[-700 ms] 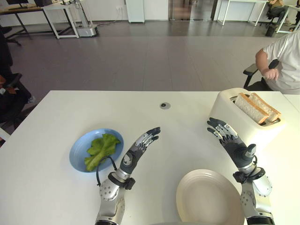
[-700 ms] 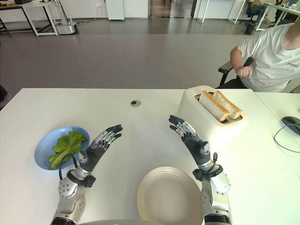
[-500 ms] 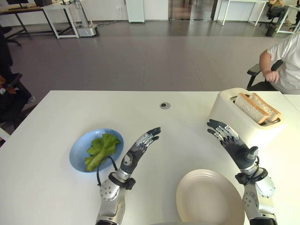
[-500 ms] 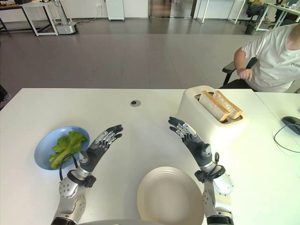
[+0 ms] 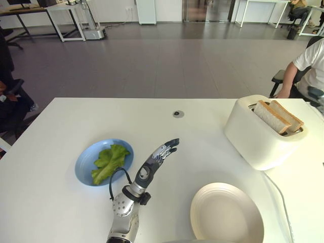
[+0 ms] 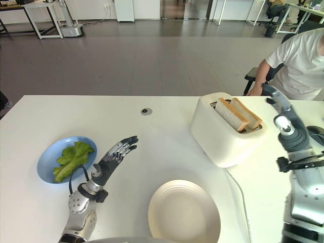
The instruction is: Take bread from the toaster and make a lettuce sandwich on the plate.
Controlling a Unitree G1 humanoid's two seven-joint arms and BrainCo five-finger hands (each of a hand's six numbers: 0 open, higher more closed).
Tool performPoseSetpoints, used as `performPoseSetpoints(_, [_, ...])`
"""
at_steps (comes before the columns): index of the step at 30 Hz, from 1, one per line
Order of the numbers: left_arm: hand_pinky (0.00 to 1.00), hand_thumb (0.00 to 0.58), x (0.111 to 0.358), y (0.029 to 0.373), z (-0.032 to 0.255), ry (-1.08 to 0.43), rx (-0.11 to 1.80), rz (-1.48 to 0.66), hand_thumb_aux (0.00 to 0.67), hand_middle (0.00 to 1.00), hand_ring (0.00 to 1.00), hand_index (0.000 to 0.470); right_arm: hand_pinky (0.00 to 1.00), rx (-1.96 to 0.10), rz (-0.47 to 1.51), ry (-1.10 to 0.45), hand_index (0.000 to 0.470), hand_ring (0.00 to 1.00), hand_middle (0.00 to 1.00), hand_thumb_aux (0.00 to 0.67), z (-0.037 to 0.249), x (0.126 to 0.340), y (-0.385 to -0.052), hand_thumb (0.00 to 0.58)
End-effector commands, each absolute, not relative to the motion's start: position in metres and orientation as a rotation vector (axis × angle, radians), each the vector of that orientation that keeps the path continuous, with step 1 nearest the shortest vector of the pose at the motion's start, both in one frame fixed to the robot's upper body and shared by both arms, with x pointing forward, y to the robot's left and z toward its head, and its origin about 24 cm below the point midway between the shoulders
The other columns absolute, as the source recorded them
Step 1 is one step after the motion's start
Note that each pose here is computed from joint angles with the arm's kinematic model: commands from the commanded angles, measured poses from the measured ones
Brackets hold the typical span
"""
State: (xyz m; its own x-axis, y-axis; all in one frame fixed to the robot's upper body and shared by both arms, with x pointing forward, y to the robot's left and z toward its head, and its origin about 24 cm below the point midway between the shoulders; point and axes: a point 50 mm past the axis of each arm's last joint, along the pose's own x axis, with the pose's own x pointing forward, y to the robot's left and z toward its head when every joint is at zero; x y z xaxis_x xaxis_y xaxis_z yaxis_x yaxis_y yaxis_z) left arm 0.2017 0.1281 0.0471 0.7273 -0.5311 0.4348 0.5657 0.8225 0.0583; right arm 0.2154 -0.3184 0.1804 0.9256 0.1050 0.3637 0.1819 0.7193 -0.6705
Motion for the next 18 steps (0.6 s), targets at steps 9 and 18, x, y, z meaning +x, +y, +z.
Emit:
performPoseSetpoints(9, [0.0, 0.0, 0.203, 0.123, 0.046, -0.459, -0.067, -0.636, 0.0, 0.0, 0.0, 0.0, 0.0, -1.108, -0.186, -0.045, 0.162, 0.0, 0.0, 0.231, 0.141, 0.243, -0.36, 0.331])
performPoseSetpoints(18, [0.0, 0.0, 0.2, 0.124, 0.047, -0.465, -0.059, -0.637, 0.0, 0.0, 0.0, 0.0, 0.0, -1.075, -0.096, -0.049, 0.275, 0.0, 0.0, 0.391, 0.13, 0.252, -0.345, 0.48])
